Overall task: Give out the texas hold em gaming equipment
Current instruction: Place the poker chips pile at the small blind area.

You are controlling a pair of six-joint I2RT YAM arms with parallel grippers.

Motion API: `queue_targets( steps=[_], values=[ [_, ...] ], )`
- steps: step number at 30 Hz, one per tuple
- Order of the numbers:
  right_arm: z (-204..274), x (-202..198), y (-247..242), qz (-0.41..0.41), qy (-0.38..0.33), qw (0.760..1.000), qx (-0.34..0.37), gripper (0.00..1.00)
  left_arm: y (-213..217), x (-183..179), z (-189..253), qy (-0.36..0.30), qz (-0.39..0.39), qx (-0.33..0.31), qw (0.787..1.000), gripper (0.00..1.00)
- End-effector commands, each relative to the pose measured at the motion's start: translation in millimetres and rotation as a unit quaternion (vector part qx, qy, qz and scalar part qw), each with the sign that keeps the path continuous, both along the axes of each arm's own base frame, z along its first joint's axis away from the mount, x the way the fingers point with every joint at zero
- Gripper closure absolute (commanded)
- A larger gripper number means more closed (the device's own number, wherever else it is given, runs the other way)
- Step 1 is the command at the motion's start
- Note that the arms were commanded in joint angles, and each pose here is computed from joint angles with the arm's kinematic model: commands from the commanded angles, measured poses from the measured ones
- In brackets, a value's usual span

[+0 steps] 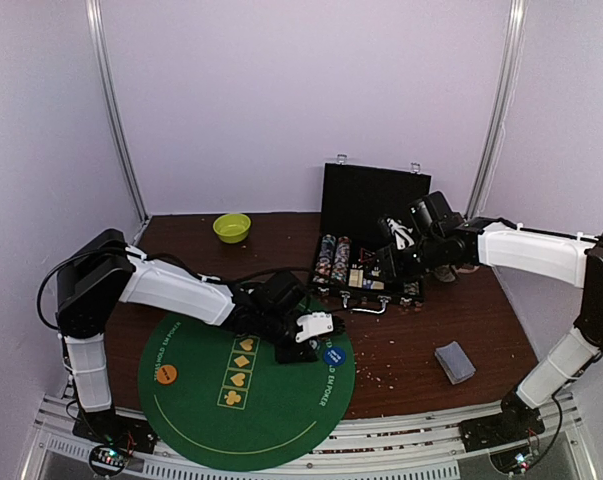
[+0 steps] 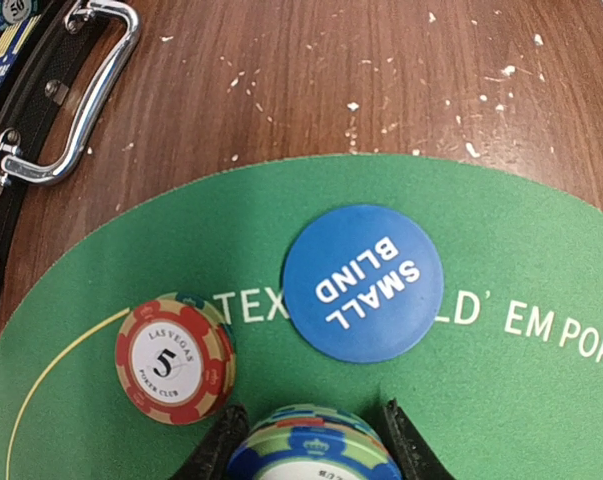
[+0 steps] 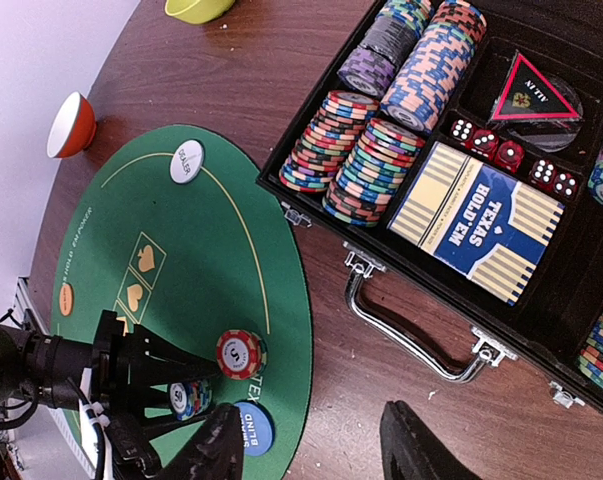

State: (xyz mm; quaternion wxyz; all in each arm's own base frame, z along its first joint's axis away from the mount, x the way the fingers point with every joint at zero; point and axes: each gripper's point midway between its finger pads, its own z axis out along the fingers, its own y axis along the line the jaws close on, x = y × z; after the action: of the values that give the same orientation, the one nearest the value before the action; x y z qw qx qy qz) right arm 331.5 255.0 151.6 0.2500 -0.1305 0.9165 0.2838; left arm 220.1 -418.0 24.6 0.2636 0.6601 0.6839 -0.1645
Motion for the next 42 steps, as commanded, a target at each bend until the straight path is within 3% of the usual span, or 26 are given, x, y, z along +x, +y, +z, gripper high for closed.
queue_targets(
  steps=[1,15,20,30,36,42],
  values=[
    [11,-1,-5,-0.003,-0.016,1.0,-0.006,0.5,5,-4,-11,-0.001,-0.023,0.015,1.0,0.78],
    [20,0,-6,-0.006,-0.023,1.0,-0.003,0.5,10,-6,-23,0.007,-0.028,0.027,0.999,0.63],
    [18,1,-3,-0.005,-0.02,1.0,0.002,0.5,12,-6,-25,0.003,-0.031,0.031,0.999,0.54],
    [21,1,-5,-0.004,-0.023,1.0,-0.002,0.5,9,-4,-17,0.003,-0.035,0.025,0.999,0.52],
    [26,2,-8,-0.003,-0.036,0.999,-0.014,0.49,-3,1,13,-0.015,-0.04,-0.015,0.999,0.29],
    [55,13,-17,0.036,-0.113,0.99,-0.07,0.47,-16,7,74,-0.04,-0.033,-0.082,0.995,0.16]
  ],
)
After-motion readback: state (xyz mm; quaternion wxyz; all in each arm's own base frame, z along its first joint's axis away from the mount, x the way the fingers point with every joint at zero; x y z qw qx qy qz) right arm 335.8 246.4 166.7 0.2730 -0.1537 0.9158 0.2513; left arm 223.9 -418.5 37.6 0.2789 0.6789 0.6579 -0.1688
